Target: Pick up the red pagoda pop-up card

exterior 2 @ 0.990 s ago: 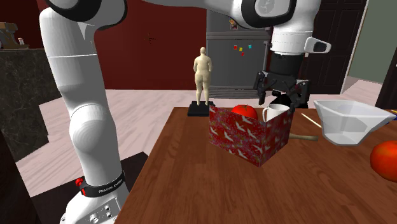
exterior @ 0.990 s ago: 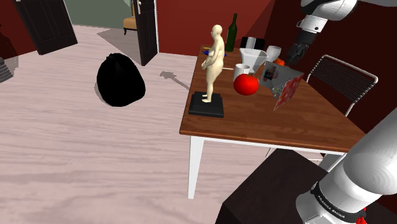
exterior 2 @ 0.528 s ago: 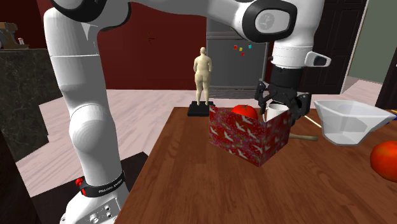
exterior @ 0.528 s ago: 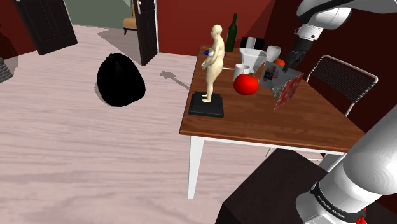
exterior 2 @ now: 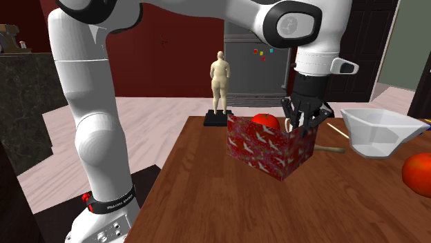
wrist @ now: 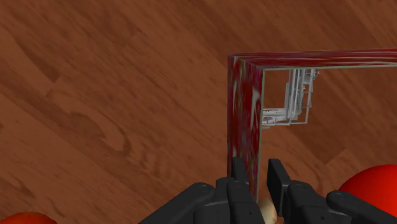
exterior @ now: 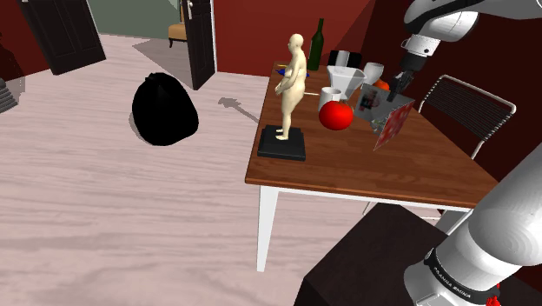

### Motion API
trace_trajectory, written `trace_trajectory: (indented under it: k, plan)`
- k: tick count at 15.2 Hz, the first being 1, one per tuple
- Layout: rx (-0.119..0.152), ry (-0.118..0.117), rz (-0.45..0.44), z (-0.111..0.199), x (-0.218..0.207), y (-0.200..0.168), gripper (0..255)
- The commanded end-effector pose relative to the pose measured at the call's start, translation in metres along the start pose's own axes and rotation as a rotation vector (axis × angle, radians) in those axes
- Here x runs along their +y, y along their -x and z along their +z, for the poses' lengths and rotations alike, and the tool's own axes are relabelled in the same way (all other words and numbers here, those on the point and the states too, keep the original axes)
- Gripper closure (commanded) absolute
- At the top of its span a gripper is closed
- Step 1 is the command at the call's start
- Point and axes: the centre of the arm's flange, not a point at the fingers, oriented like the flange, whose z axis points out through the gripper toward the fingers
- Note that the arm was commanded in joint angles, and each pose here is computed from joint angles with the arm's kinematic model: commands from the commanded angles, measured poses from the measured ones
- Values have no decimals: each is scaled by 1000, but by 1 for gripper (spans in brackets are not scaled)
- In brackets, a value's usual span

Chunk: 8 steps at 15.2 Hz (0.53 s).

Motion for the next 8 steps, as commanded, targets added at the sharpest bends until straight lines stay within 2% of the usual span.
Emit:
trace_trajectory:
  k: [1,3,8]
  plan:
    - [-1,0,0,0,0,0,255]
    - [-1,0,0,1,0,1,255]
    - [-1,0,0,-26,-3,-1,255]
